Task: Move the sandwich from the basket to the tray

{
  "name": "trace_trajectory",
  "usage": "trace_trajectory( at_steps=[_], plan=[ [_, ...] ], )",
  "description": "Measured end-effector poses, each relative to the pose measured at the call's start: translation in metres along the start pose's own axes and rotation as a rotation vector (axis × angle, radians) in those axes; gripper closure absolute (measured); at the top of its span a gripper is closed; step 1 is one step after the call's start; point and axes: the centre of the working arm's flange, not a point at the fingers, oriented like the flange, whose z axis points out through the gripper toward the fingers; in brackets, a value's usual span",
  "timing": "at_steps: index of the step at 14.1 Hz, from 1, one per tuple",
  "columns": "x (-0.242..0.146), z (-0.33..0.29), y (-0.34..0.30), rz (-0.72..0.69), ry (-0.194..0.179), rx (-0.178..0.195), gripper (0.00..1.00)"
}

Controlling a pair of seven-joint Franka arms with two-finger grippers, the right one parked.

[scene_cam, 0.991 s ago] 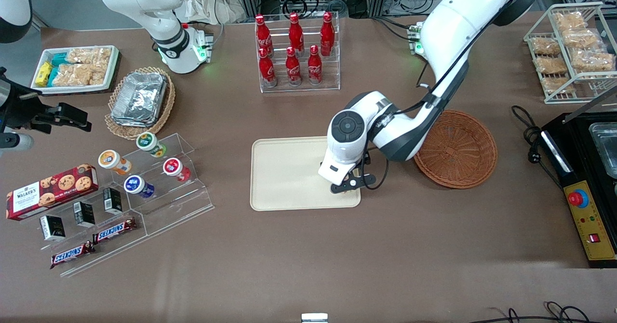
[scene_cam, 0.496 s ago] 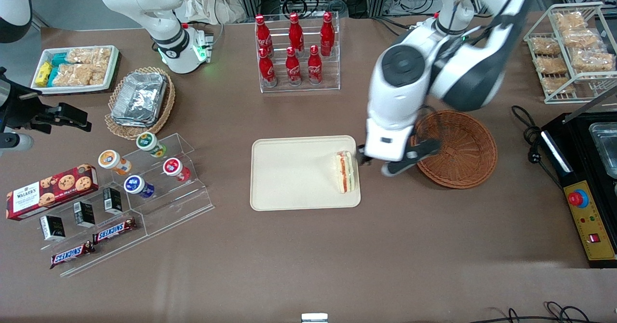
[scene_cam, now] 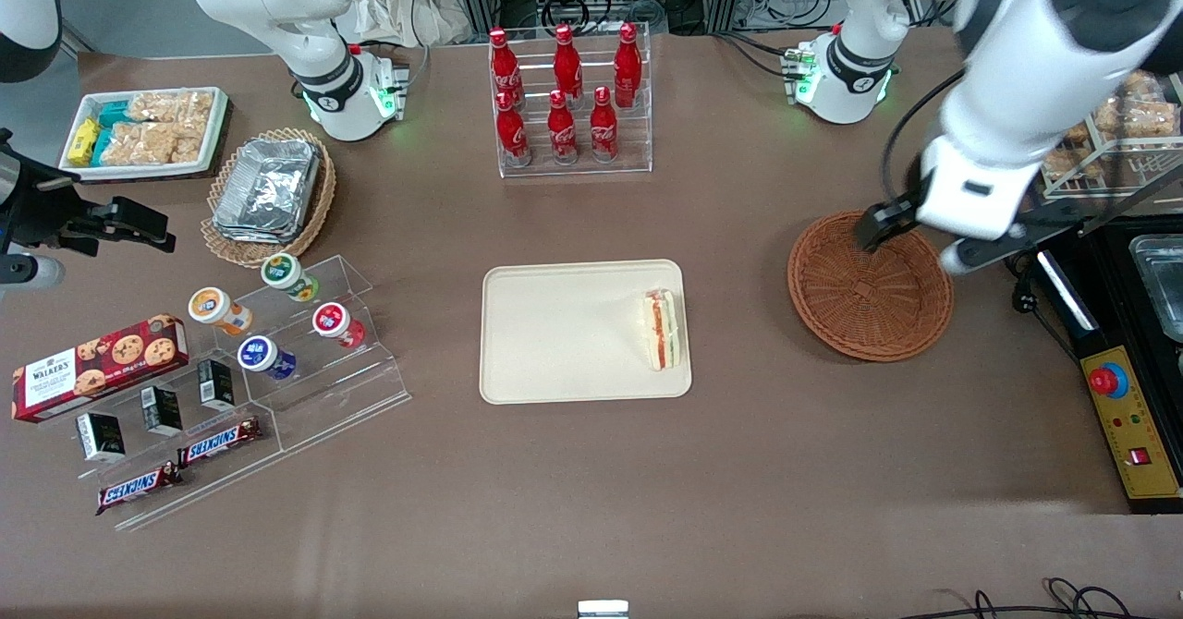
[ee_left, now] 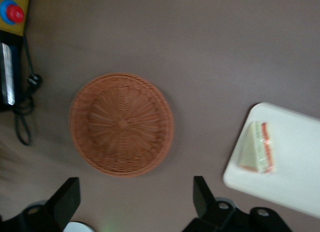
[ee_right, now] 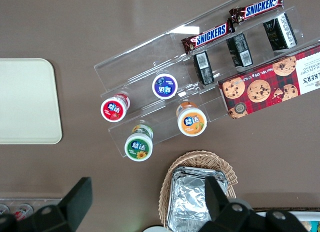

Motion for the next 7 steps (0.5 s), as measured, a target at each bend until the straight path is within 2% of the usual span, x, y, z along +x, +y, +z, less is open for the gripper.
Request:
trace_trajectory(
  at_steps=[2, 4, 7],
  plan=[
    [-0.013, -0.002, -0.057, 0.164, -0.039, 0.006, 0.00],
    [-0.016, -0.007, -0.106, 0.311, -0.081, -0.010, 0.00],
    [-0.006, -0.015, -0.133, 0.403, -0.080, -0.033, 0.00]
  ],
)
